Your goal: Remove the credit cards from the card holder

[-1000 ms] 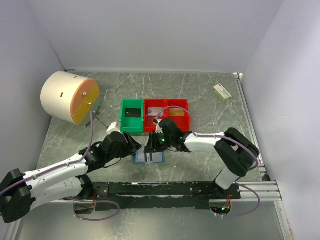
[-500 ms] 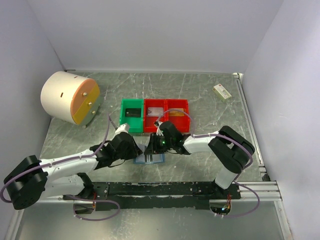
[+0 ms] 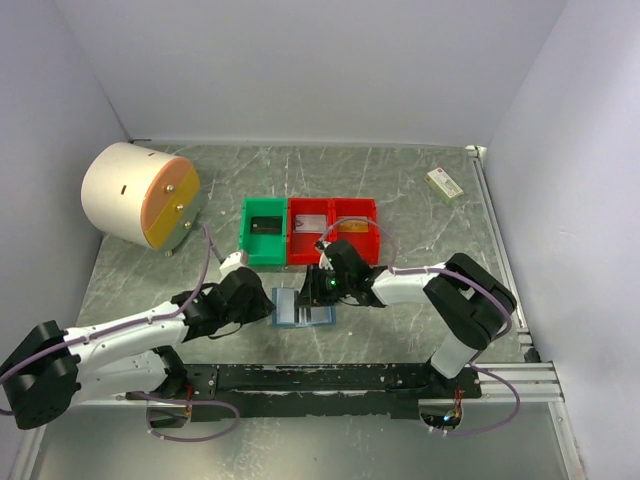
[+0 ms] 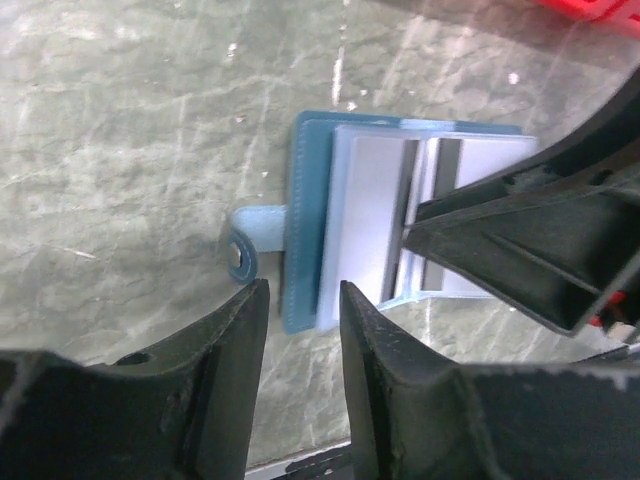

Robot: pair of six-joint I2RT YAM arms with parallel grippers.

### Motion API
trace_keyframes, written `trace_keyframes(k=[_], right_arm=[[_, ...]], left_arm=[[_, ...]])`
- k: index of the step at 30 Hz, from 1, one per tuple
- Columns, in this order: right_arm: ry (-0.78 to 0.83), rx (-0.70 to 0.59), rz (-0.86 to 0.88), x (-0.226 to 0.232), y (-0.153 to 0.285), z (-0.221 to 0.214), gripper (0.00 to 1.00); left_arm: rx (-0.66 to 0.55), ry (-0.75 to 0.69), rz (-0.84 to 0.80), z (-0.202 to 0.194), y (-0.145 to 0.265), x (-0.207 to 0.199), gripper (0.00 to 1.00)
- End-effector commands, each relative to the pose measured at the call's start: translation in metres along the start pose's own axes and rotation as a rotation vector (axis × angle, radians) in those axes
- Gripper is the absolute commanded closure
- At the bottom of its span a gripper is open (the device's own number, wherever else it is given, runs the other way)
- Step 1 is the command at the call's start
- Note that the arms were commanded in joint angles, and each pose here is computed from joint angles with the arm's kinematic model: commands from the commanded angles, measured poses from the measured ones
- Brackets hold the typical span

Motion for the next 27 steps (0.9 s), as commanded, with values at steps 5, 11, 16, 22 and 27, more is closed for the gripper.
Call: trace_keyframes(k=[5,11,16,22,27], right_arm=[[0.009,0.035,-0.062,-0.010,0.008,0.002,0.69],[0.036,0.021,-0.061,0.000,0.014,0.008,0.69],[0.082,0.010,-0.033,0.014,0.023,0.015,0.67],[0.100,-0.042,-0.035,0.022,0.032,0.023,0.67],[0.060,-0.037,-0.033,0.011,0.033,0.024,0.67]], left_arm=[[0.008,0.028,0.090,-0.011,-0.006,0.013,0.52],[-0.107,0.053,-0.054,0.005,0.007,-0.008,0.46],[-0.156,0.020,-0.161,0.014,0.017,-0.023,0.47],[-0.130,-0.059,-0.279,0.016,0.008,-0.043,0.53],[-0.046,-0.091,-0.164,0.011,-0.011,-0.045,0.62]])
Point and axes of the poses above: each gripper's point midway between its finger pads, its own y axis back along the fingers, its own x axis along the line the jaws close on, z = x × y, the point moved 10 cm from there along y, back along the fingers, and after that the axes turned 12 degrees about -y, right-handed, at the moved point
